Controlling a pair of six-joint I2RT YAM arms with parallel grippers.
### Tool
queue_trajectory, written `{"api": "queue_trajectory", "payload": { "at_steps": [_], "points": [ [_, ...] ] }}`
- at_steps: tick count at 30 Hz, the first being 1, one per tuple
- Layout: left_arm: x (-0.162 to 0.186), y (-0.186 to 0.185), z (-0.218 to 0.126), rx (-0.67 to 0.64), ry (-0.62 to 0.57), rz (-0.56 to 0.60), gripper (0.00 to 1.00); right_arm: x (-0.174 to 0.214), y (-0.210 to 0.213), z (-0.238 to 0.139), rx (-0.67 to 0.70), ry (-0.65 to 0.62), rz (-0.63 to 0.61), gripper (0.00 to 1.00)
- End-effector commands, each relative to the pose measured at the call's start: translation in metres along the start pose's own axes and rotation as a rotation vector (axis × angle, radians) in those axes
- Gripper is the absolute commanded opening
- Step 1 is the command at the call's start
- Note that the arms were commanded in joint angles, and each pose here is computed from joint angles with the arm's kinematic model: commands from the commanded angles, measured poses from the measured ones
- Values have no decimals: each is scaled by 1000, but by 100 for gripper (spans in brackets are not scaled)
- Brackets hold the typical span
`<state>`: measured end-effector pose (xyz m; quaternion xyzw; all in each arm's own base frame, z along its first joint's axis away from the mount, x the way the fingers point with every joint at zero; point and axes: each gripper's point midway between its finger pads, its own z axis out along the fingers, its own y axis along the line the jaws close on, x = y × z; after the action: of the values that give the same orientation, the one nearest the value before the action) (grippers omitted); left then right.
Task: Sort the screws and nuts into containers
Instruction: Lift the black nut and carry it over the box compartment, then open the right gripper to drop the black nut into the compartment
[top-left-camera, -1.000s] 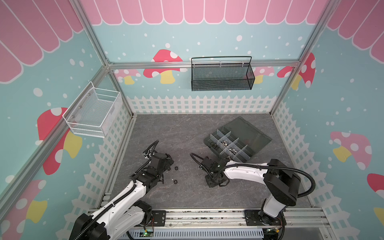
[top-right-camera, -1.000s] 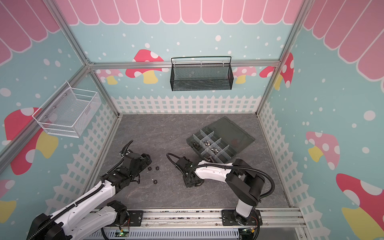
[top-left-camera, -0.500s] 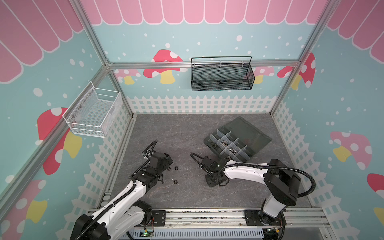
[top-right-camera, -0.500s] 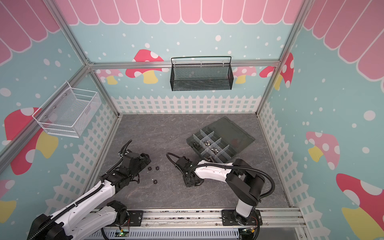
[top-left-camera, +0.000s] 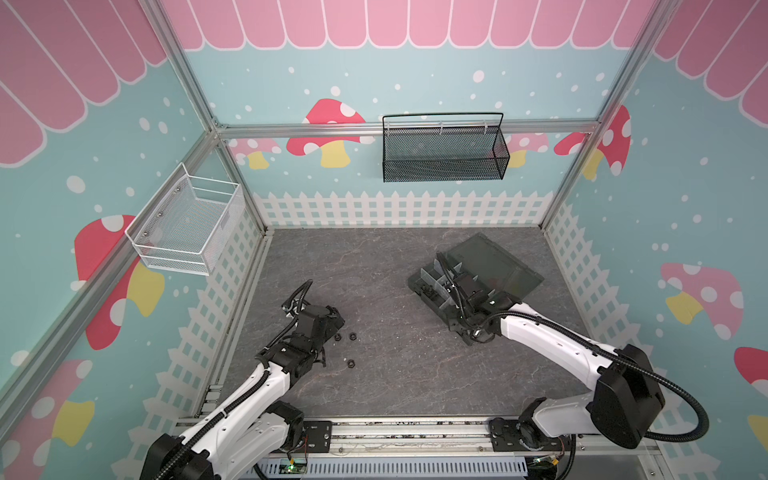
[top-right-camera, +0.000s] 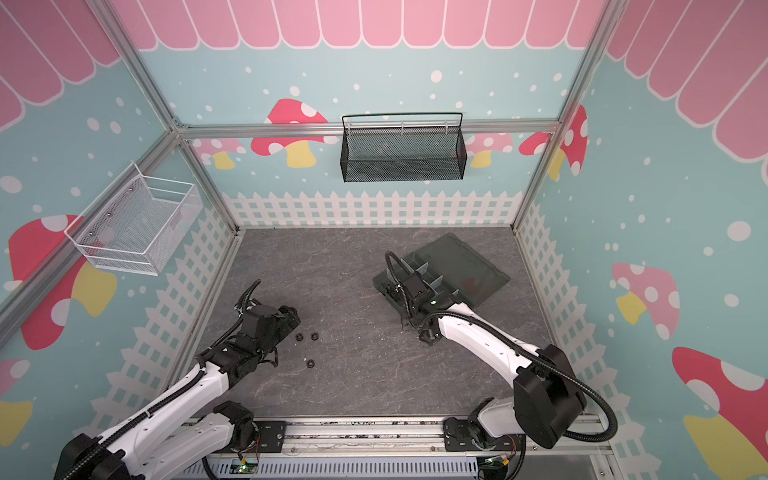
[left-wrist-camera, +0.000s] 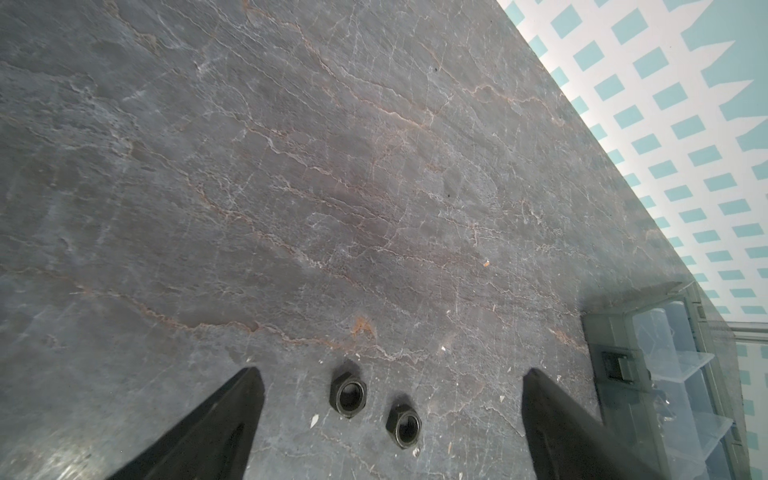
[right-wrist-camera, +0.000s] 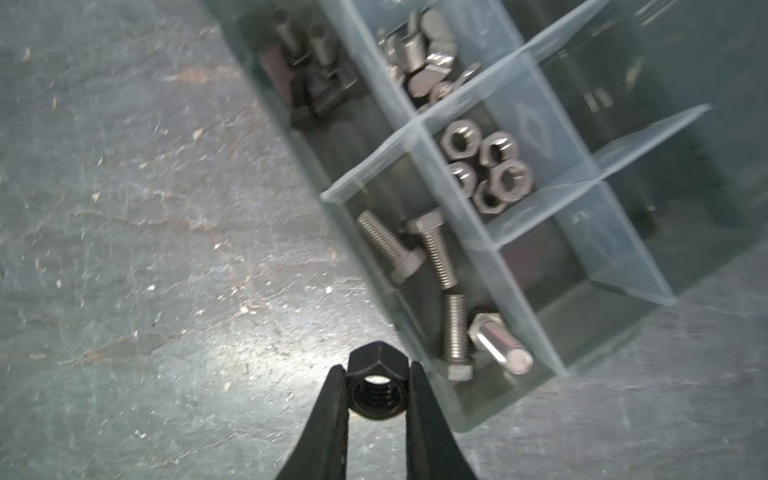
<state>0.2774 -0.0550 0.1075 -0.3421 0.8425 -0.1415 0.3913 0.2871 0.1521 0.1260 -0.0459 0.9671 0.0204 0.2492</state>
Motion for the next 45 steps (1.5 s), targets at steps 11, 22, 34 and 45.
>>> {"api": "queue_trajectory", "payload": {
  "at_steps": [11,22,34,45],
  "points": [
    [5,6,0,-8,21,-25,97,-10,-88,10,131,-28,125,4],
    [6,10,1,-19,24,-27,98,7,-98,44,76,50,160,8],
    [3,8,1,-18,22,-30,98,14,-105,51,91,68,174,38],
    [0,6,1,-20,14,-33,100,-21,-85,15,-14,-43,144,42]
  ]
}}
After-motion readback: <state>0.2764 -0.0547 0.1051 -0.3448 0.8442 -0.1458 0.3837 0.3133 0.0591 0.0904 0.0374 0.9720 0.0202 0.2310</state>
